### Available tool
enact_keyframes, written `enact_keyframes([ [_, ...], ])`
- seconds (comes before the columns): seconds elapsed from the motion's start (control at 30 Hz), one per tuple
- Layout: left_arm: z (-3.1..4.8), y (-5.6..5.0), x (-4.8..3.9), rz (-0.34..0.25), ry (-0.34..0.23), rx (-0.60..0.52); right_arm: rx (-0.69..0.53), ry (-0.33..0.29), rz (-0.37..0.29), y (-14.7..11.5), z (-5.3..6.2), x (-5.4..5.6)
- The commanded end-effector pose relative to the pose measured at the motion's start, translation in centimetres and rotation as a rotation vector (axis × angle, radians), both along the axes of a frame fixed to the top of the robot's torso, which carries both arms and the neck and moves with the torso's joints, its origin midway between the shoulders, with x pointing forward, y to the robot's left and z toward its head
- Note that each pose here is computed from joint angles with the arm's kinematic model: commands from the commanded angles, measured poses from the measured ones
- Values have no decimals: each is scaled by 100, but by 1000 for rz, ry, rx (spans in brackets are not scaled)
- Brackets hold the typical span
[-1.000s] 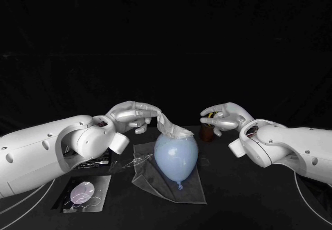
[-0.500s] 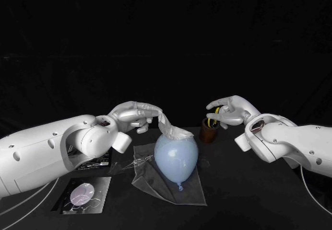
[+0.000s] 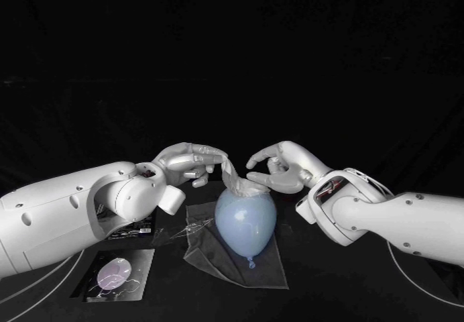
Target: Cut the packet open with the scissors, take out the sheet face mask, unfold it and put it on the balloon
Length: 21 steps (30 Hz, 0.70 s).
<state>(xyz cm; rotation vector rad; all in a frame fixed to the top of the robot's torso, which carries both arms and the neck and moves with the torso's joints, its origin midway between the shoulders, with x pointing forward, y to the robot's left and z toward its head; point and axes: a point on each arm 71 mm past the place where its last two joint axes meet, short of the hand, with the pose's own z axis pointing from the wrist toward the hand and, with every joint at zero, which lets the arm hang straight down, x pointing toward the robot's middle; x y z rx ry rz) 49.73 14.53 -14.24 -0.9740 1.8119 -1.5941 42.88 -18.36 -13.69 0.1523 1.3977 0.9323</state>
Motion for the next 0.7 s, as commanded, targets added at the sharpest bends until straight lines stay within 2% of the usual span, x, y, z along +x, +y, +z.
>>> enact_keyframes([
  [0.03,25,-9,8,6,-4,-11,-51,-153,-32,51,63,-31],
  [0.3,22,2,18,13,-4,-9,-40,-192,-48,224,48,-63],
  [0.7,21,-8,16,10,-3,-9,-83,-179,-61,342,-36,-1],
])
